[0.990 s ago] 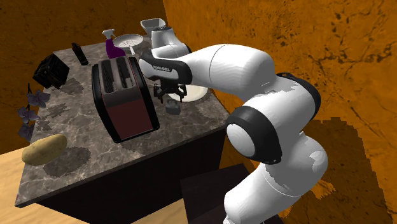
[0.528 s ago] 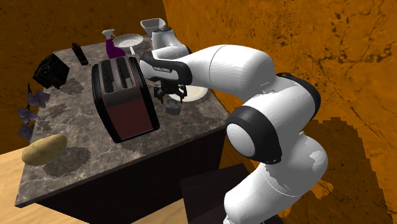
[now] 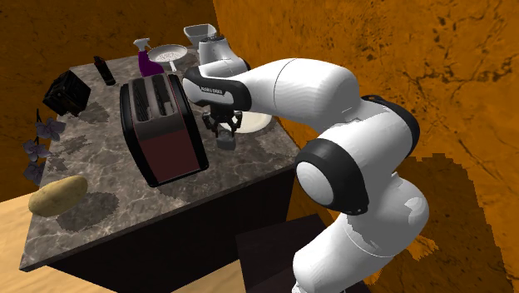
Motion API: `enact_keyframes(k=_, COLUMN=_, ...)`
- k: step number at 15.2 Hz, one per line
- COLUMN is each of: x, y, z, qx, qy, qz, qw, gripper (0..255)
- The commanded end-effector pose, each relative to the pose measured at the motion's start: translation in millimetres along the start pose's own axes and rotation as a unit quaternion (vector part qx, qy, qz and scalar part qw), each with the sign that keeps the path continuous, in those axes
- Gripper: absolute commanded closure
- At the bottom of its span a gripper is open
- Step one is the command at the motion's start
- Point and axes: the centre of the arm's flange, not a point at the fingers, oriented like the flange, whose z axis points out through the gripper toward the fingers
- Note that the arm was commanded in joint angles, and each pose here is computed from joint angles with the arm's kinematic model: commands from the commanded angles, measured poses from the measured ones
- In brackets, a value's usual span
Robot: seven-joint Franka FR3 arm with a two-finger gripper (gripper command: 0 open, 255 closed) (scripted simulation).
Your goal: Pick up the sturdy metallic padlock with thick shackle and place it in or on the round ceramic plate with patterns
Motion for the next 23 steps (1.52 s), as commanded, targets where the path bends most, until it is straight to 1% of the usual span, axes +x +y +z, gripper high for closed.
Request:
enact_keyframes(k=1, x=-0.3, y=-0.4, z=1.4, qx=0.000, qy=-0.002, qz=0.000, qw=1.0000, gripper=255)
enact_keyframes(k=2, x=-0.2, y=-0.7, z=1.3, qx=0.000, qy=-0.002, qz=0.000, qw=1.0000, gripper=255)
enact_keyframes(k=19, x=-4.9, y=-2.0, z=-85.6, qx=0.000, qy=-0.002, qz=0.000, qw=1.0000, gripper=255)
enact_keyframes(k=23, x=42.7, y=18.9, z=-94.5, qx=0.000, qy=-0.002, qz=0.000, qw=1.0000, gripper=255)
